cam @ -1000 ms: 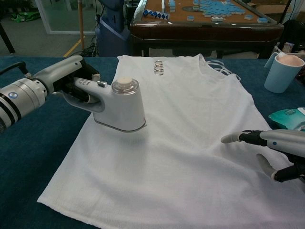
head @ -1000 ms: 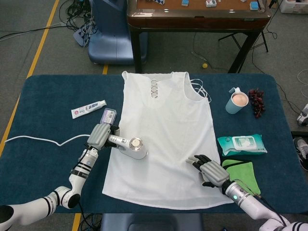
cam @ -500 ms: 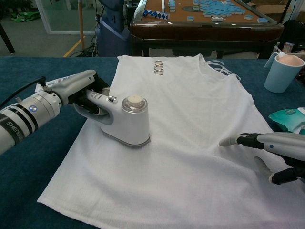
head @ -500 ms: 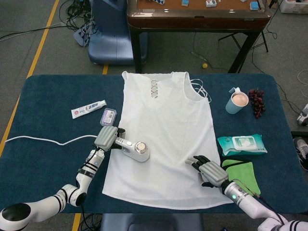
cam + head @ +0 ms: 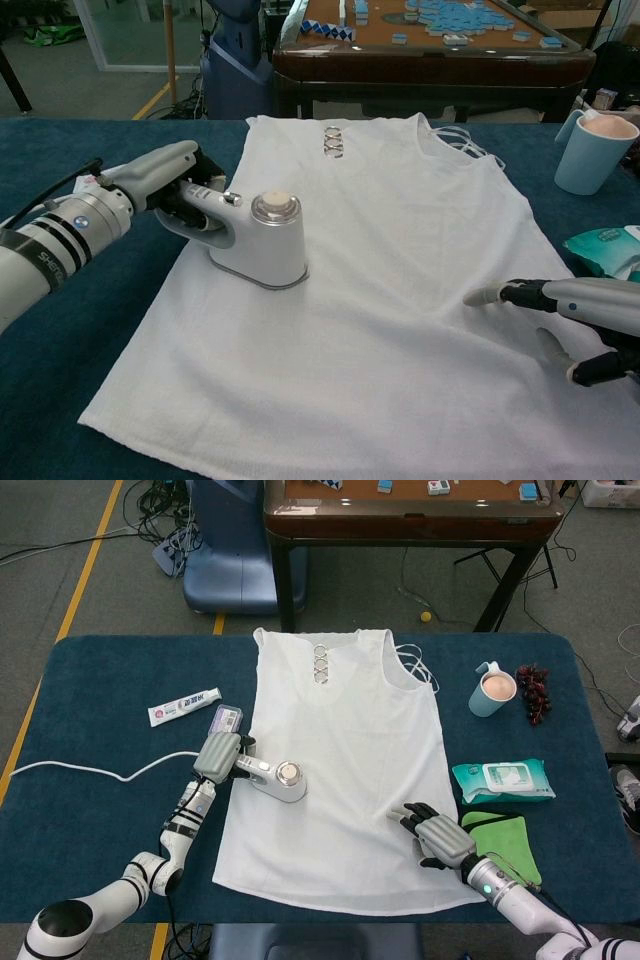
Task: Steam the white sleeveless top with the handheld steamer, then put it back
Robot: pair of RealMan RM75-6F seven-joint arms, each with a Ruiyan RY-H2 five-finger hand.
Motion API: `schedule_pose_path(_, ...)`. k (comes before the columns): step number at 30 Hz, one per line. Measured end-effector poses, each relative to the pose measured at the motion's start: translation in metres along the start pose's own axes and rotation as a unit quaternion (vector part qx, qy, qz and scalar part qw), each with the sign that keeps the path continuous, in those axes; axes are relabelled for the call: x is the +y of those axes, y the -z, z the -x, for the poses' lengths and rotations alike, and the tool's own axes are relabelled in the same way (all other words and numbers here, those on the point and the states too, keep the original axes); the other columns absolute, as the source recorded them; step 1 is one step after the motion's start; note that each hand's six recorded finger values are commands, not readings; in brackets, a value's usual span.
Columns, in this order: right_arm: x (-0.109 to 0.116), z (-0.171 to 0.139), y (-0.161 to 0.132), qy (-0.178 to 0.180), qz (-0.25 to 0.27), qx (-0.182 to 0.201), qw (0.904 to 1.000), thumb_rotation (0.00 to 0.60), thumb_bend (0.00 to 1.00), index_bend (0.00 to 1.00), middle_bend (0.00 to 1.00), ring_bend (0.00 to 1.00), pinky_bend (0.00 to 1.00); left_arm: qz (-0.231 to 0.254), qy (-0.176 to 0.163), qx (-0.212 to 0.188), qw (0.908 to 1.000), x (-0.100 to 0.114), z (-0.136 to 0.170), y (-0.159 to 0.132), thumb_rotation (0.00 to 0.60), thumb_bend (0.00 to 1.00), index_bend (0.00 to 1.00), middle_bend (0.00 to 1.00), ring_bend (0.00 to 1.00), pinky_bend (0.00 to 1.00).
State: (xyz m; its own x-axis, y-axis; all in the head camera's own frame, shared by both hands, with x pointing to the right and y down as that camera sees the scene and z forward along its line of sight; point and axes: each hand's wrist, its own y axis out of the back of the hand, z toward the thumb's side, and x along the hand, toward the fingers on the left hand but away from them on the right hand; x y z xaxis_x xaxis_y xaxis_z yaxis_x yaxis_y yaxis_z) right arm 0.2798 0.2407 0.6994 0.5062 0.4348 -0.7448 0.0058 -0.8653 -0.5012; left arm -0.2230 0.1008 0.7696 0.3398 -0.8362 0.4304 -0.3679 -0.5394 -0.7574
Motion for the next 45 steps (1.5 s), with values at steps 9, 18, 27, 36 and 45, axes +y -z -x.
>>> schedule_pose_path(9,-0.001,0.000,0.000,0.001,0.000,0.000,1.0000,0.600,0.83,0.03,0.08,0.00,0.00,-0.035,-0.009,0.013,0.9992,0.007,-0.012,0.017,0.600,0.24,0.79,0.65,0.55,0.58)
schedule_pose_path(18,-0.004,-0.001,0.000,-0.002,0.000,0.001,1.0000,0.600,0.83,0.03,0.08,0.00,0.00,-0.032,0.008,-0.007,0.9994,-0.003,0.001,0.014,0.600,0.24,0.79,0.65,0.54,0.58)
schedule_pose_path(27,-0.006,-0.003,0.000,-0.003,0.000,0.002,1.0000,0.600,0.83,0.03,0.08,0.00,0.00,-0.028,0.027,-0.059,0.9975,-0.010,0.021,-0.011,0.600,0.24,0.79,0.65,0.54,0.58)
schedule_pose_path(36,-0.008,-0.005,-0.001,-0.005,0.001,0.004,1.0000,0.600,0.83,0.03,0.08,0.00,0.00,-0.042,0.041,-0.108,0.9925,-0.011,0.042,-0.034,0.600,0.24,0.79,0.65,0.54,0.58)
schedule_pose_path(45,-0.010,-0.005,-0.001,-0.008,0.001,0.004,1.0000,0.600,0.83,0.03,0.08,0.00,0.00,-0.059,0.064,-0.139,0.9864,-0.011,0.064,-0.041,0.600,0.24,0.79,0.65,0.54,0.58)
